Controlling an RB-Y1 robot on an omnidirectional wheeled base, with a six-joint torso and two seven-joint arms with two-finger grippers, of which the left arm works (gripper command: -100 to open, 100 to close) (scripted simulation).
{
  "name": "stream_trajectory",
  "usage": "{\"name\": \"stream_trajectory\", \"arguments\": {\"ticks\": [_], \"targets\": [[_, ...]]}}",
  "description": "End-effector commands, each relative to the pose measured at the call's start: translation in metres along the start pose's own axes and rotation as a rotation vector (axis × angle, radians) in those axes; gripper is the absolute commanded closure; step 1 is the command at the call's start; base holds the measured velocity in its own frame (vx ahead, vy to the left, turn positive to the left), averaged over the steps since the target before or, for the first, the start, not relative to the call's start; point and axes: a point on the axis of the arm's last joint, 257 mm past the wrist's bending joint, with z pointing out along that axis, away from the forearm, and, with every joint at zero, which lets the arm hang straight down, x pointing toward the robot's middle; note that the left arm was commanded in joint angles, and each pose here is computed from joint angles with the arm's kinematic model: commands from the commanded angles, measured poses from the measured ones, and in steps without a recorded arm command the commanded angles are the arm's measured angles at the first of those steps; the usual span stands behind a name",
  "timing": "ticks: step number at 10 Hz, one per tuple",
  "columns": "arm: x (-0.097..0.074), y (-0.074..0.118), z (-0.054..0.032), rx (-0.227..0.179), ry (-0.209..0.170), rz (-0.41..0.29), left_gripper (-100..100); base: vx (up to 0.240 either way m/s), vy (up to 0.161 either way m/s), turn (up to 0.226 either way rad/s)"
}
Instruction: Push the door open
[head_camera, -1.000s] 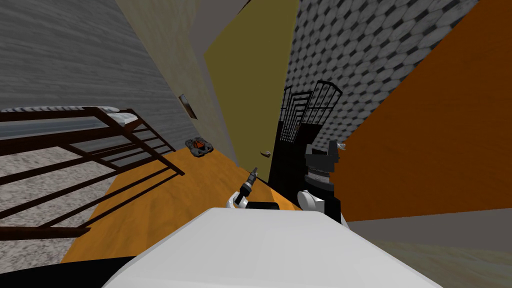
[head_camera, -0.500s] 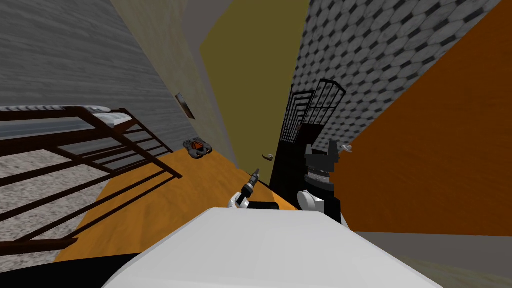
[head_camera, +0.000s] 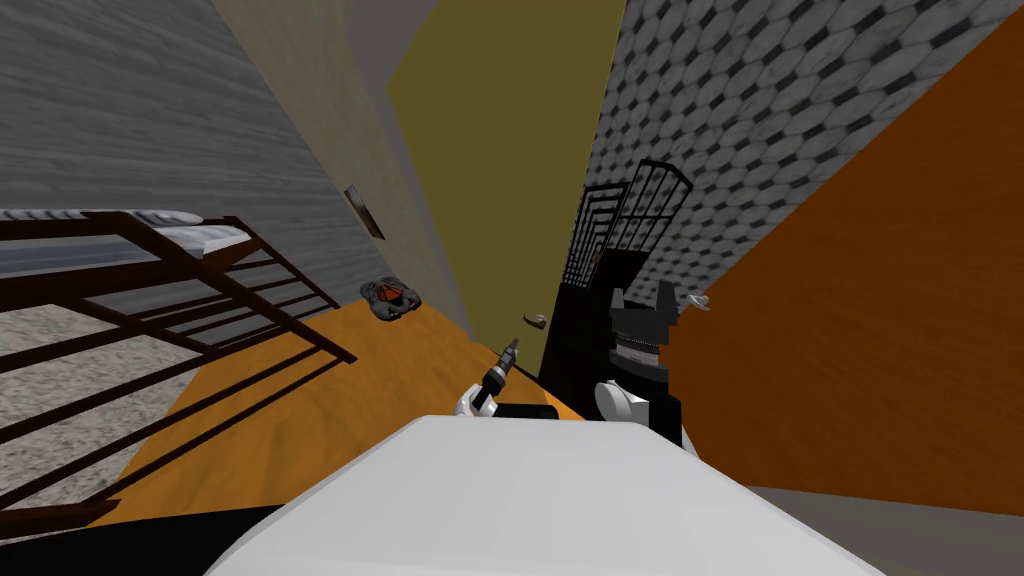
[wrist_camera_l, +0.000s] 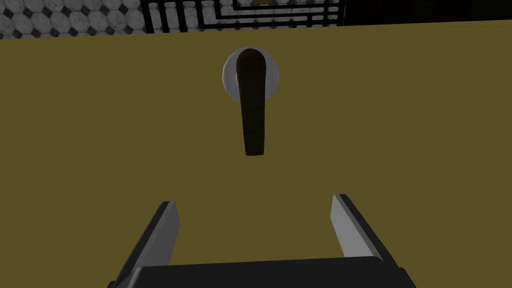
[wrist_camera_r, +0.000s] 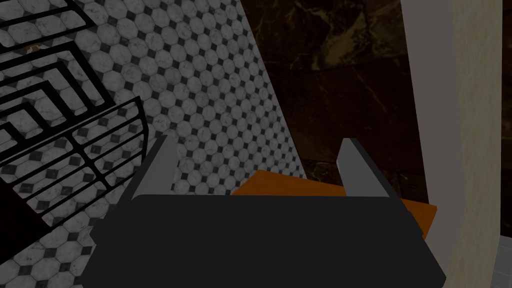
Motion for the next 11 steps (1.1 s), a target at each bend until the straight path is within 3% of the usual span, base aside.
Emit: {"name": "stream_trajectory", "arguments": {"ticks": [1, 4, 8, 9, 10, 11], "targets": [[-0.007, 0.003, -0.0026, -0.007, -0.005, 0.009, -100, 0.145, -0.112, -0.022], [-0.012, 0.004, -0.0030, -0.012, -0.015, 0.014, -100, 0.198, -0.116, -0.028], [-0.001, -0.001, 0.0055, 0.000, -0.023, -0.014, -100, 0.182, -0.112, -0.028], [-0.004, 0.002, 0.0041, -0.003, -0.022, -0.007, -100, 0.085, -0.056, 0.002], [-0.004, 0.002, 0.0041, -0.003, -0.022, -0.007, 100, -0.013, 0.005, 0.004], [-0.004, 0.002, 0.0041, -0.003, -0.022, -0.007, 100, -0.027, 0.021, -0.006]]}}
